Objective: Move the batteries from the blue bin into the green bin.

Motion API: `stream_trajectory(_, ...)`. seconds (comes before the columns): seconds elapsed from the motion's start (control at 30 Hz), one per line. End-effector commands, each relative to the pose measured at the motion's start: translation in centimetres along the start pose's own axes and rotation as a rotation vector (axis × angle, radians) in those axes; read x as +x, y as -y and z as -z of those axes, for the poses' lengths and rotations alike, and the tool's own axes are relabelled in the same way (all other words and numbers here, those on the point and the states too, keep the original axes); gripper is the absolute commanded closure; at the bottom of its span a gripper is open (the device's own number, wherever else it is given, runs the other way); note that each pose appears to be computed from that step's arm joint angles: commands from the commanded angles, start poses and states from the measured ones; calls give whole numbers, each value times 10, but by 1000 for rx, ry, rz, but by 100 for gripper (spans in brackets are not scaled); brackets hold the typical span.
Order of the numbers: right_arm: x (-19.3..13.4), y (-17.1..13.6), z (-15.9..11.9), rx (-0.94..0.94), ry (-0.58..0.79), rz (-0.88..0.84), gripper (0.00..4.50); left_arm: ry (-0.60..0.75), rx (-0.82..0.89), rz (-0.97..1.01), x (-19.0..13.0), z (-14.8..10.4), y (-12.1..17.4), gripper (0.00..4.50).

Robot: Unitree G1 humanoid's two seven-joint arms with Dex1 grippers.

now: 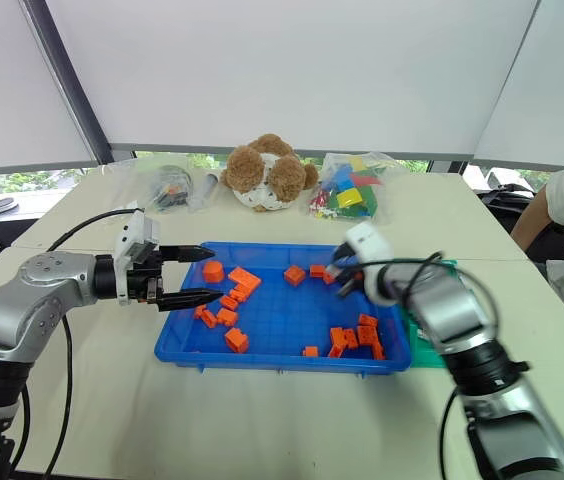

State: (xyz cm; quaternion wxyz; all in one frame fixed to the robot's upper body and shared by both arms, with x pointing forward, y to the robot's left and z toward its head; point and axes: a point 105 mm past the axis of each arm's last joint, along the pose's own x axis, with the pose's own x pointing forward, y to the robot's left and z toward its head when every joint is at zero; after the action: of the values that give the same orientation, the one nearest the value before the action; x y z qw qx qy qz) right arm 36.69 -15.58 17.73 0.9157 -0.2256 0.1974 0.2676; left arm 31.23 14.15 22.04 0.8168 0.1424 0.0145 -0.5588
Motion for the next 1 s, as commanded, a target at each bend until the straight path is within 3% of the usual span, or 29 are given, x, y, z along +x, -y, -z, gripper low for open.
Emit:
stream_trajectory(0.03,-50,49,-24,-32,93,158,449,23,38,-3,-4,-10,0,0)
stream_trajectory(0.2,-89,85,-1,-50,-5,285,449,27,34,7,-1,-10,1,0)
stream_trajectory(0.43,-98,76,38,-42,-112,254,449,28,33,26,3,-10,-1,0)
stream_trajectory(0.47,-98,76,39,-37,-112,255,342,28,33,28,3,-10,-1,0)
stream_trajectory(0.7,-105,71,29,-73,-77,232,5,22,31,47,3,-10,-1,0)
stream_trajectory(0.83,-108,55,0,-129,54,132,5,17,21,54,0,-12,0,0)
stream_trajectory(1.0,-113,-3,-20,-231,171,-182,5,-1,5,62,-8,-12,1,0)
